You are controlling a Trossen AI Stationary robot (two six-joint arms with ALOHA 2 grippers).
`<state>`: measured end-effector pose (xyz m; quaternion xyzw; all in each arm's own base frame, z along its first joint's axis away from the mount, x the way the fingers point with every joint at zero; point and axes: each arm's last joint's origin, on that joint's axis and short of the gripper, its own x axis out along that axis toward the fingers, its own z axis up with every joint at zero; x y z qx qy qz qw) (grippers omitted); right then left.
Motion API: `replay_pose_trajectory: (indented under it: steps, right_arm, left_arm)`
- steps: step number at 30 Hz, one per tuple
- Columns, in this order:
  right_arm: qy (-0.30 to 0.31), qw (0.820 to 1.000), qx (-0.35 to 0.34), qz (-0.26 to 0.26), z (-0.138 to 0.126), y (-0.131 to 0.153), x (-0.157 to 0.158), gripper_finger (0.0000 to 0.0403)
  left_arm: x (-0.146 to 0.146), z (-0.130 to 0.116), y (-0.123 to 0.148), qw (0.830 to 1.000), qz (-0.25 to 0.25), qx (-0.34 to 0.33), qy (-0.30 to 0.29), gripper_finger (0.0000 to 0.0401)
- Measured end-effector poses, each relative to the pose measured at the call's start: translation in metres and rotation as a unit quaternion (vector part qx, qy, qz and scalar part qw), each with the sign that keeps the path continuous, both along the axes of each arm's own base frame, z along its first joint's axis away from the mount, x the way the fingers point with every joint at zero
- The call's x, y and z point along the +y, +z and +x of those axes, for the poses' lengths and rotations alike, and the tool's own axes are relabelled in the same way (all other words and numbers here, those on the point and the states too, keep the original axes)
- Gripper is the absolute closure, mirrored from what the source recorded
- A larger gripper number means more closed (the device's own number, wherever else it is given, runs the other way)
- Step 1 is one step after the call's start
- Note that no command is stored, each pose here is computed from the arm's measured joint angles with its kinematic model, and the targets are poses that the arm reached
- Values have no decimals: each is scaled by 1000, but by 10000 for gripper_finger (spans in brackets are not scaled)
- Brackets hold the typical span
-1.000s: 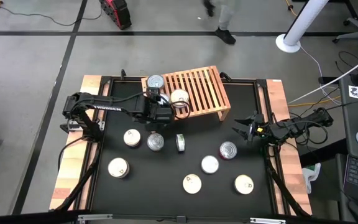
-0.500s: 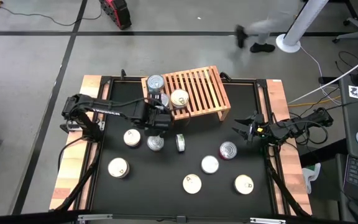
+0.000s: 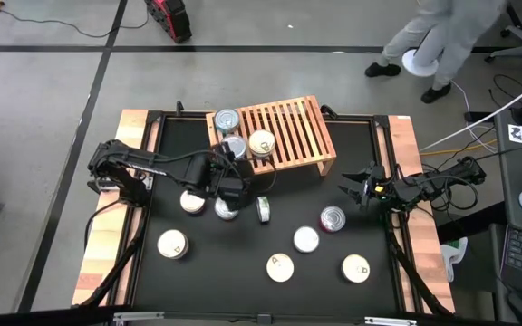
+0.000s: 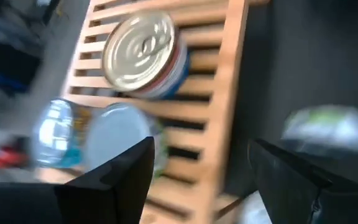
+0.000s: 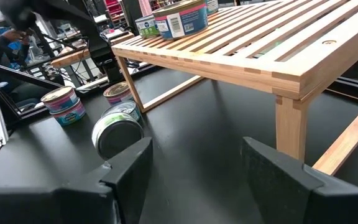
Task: Stack canned seafood by type on shelf
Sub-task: Put the green and white tuna can on the shelf
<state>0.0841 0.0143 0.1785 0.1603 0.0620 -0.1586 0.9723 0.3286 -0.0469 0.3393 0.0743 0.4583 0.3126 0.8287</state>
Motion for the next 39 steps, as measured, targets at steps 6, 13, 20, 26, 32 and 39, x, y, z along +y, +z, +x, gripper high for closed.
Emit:
replay_pose_trajectory:
  steps: [6, 13, 20, 26, 32, 39]
  right_arm:
    - [0, 1000, 0, 0, 0, 0, 0, 160]
    - [0, 1000, 0, 2, 0, 0, 0, 160]
    - [0, 1000, 0, 1, 0, 0, 0, 160]
    - [1, 1000, 3, 0, 0, -1, 0, 160]
    - [1, 1000, 4, 0, 0, -1, 0, 160]
    - [1, 1000, 4, 0, 0, -1, 0, 160]
  left_arm:
    - [-12, 11, 4, 974, -144, -149, 91, 148]
    - [-24, 14, 2, 905, -264, -248, 221, 148]
    - [-47, 29, -26, 875, -307, -249, 280, 147]
    - [-54, 50, -61, 869, -304, -236, 312, 147]
    - [-58, 67, -87, 868, -303, -231, 320, 147]
    - [-60, 73, -106, 871, -291, -215, 332, 147]
